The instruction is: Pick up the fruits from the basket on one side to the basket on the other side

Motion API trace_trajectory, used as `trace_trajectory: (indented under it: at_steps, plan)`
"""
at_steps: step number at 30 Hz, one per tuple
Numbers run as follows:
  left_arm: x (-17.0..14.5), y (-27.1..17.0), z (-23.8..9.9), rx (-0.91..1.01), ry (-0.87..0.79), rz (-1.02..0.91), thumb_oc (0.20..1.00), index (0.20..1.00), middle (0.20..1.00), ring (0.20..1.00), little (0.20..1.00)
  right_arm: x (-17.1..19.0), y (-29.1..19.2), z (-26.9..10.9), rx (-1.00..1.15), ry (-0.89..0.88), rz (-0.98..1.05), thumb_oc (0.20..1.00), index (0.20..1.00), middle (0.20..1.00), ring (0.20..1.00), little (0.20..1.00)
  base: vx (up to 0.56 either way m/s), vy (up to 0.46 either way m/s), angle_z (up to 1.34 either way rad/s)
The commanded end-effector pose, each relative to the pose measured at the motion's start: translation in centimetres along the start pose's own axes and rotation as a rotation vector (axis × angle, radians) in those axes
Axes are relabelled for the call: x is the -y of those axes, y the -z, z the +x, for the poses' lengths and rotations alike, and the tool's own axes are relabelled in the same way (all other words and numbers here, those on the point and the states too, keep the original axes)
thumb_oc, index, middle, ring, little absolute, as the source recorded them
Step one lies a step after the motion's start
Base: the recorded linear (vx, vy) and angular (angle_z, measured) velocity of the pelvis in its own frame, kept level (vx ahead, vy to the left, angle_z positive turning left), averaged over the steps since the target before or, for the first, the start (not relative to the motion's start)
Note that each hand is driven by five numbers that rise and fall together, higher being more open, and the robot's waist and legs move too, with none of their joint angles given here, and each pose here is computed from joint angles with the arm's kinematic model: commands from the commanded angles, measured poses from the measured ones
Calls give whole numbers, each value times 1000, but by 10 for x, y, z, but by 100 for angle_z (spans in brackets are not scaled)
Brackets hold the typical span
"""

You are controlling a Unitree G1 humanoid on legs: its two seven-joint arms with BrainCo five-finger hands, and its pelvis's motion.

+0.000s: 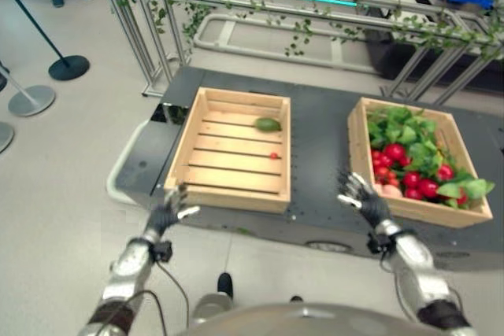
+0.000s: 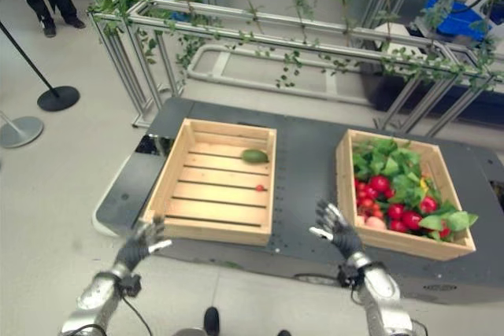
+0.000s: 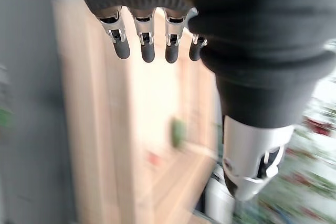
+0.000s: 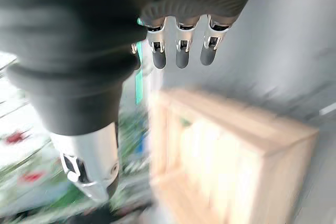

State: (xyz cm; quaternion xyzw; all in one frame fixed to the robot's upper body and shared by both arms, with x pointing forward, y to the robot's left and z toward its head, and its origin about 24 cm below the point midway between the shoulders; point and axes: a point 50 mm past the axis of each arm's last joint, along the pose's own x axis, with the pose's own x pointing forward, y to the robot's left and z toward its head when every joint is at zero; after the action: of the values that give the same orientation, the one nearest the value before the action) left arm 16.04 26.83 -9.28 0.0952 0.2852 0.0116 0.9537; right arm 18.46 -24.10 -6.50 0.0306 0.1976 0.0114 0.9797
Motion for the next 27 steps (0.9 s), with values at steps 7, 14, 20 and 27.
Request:
trace_trajectory:
  at_steps: [7,14,20,27]
  plan:
    - [-4,43,-14,-179,-145,-39,1000,1000,1000,1000,1000,30,17,-17,-50,181,-94,1000,1000,1000,1000,1000,0,0,0]
    - [6,73,-25,-387,-164,-55,1000,1000,1000,1000,1000,33,96,-50,-507,267,-102,1000,1000,1000,1000,1000,3,1,0]
    - [16,95,-37,-567,-67,20,1000,1000,1000,1000,1000,33,143,-100,-893,322,-64,1000,1000,1000,1000,1000,26,12,0]
    - [29,114,-54,-709,-16,-89,1000,1000,1000,1000,1000,28,148,-103,-953,306,-11,1000,1000,1000,1000,1000,57,40,-1]
